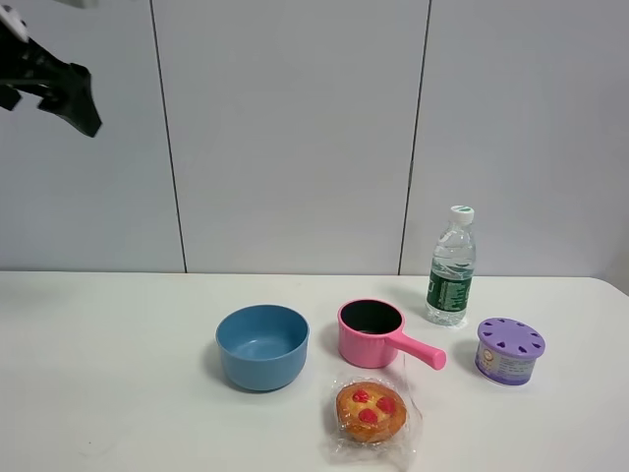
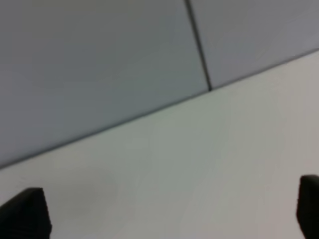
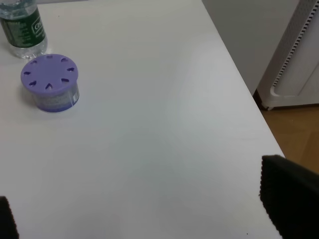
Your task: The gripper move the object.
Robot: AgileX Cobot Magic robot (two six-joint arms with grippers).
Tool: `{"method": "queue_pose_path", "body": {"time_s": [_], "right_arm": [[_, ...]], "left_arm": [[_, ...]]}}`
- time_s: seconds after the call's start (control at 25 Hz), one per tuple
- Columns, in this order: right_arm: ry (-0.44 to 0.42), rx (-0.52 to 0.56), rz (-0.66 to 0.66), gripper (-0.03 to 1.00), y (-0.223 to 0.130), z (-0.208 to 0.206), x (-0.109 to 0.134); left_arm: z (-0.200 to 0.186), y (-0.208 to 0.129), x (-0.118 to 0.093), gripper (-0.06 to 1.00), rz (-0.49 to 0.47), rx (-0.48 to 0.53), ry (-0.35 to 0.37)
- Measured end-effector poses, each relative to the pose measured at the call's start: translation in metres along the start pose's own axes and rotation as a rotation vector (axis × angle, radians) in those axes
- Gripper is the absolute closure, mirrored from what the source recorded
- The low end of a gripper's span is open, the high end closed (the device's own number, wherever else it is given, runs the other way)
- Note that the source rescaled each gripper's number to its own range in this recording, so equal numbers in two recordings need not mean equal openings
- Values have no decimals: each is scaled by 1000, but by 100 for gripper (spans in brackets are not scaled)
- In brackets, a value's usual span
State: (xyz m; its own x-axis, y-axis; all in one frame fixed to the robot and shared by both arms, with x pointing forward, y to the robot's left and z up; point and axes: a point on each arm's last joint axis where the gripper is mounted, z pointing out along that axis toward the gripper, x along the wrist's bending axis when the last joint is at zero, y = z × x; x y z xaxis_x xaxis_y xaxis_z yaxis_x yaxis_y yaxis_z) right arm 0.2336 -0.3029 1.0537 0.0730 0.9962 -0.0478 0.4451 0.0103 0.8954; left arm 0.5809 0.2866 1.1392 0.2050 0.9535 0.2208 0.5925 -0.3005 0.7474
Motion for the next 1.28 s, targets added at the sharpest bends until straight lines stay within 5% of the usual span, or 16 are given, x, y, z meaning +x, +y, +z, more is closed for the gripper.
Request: {"method": "queue_pose_path", "body": {"time_s": [0.16, 0.48, 0.8, 1.28], "right_arm": [[0, 0, 0, -3, 0, 0, 0], [0, 0, 0, -3, 0, 0, 0], [0, 0, 0, -3, 0, 0, 0], [0, 0, 0, -3, 0, 0, 0]], "left_arm": [[-47, -13, 22, -6, -53, 43, 54], [-144, -60, 33, -6, -183, -67, 197], [-217, -135, -4, -6, -229, -157, 315], [-223, -237, -66, -6, -367, -204, 236]]}}
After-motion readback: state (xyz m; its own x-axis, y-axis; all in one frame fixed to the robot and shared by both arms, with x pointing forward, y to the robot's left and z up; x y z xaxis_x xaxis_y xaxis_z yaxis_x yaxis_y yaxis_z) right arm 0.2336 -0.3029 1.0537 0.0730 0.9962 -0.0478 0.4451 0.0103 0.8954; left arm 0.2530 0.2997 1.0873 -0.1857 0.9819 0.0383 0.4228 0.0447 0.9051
